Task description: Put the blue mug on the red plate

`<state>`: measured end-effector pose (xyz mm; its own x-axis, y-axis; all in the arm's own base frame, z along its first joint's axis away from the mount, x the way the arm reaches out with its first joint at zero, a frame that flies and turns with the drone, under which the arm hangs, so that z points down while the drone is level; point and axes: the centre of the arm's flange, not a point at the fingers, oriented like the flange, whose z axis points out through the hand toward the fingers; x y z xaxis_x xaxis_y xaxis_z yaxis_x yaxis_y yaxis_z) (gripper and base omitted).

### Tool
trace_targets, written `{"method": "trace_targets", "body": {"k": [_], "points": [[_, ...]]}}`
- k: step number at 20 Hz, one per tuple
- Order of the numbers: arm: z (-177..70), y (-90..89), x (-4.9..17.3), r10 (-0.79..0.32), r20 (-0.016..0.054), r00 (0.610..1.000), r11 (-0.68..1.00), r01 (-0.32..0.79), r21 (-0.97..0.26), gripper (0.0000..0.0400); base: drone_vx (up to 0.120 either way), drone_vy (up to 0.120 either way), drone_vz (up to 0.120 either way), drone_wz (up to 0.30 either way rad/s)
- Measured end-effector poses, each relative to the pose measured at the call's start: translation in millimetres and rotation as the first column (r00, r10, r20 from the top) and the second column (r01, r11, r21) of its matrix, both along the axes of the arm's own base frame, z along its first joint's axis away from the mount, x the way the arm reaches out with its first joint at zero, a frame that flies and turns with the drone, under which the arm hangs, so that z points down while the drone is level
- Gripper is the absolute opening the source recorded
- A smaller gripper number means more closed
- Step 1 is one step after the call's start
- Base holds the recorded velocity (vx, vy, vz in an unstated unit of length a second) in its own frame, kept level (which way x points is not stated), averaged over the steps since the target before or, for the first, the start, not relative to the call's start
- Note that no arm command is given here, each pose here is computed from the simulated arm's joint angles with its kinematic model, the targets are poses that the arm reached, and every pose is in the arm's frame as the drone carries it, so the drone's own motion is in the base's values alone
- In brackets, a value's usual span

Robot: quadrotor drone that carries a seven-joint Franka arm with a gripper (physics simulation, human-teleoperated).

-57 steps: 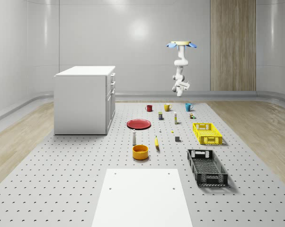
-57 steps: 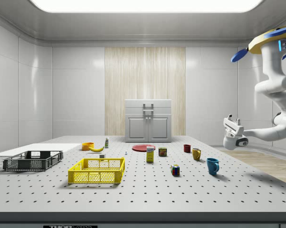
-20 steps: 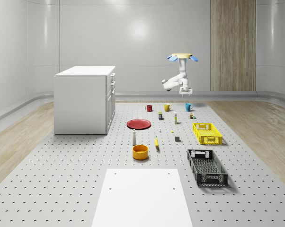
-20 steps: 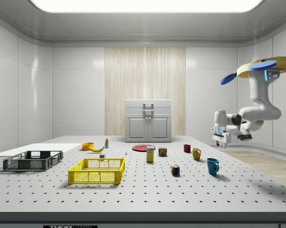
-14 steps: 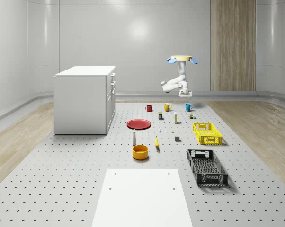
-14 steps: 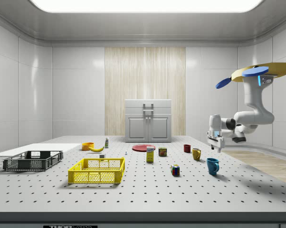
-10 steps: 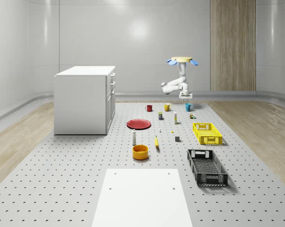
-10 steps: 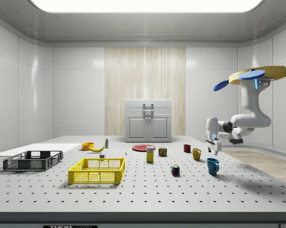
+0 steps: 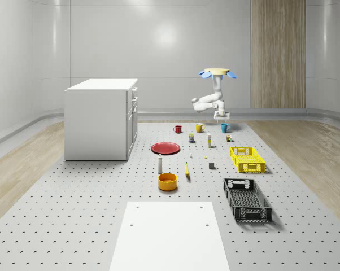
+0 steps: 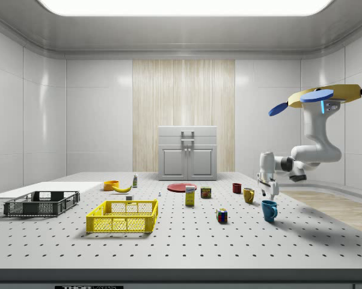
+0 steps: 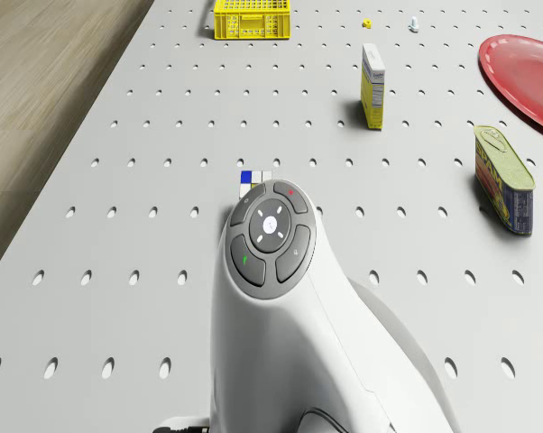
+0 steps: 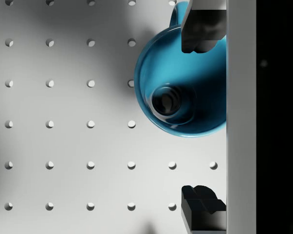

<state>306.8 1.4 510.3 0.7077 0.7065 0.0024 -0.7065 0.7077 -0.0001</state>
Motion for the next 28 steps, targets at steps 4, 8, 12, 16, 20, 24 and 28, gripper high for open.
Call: {"method": "trace_targets", "body": {"k": [4, 8, 12, 16, 20, 24, 28], "points": [[5.1, 3.8, 0.0, 0.000, 0.0000, 1.000, 1.000, 0.000, 0.000, 0.0400, 0.000, 0.000, 0.000, 0.000], [13.9, 5.3, 0.0, 0.000, 0.0000, 1.000, 1.000, 0.000, 0.000, 0.0400, 0.000, 0.000, 0.000, 0.000], [23.9, 6.0, 0.0, 0.000, 0.0000, 1.000, 1.000, 0.000, 0.000, 0.0400, 0.000, 0.000, 0.000, 0.000], [28.8, 6.3, 5.2, 0.000, 0.0000, 1.000, 1.000, 0.000, 0.000, 0.0400, 0.000, 0.000, 0.000, 0.000], [33.4, 6.4, 9.1, 0.001, 0.0000, 1.000, 1.000, -0.001, 0.000, 0.0400, 0.000, 0.000, 0.000, 0.000], [40.9, 6.5, 10.8, 0.001, 0.0001, 1.000, 1.000, -0.001, 0.000, 0.0400, 0.000, 0.000, 0.000, 0.000], [44.3, 6.5, 11.5, 0.001, 0.0001, 1.000, 1.000, -0.001, 0.000, 0.0298, 0.000, 0.000, 0.000, 0.000]]}}
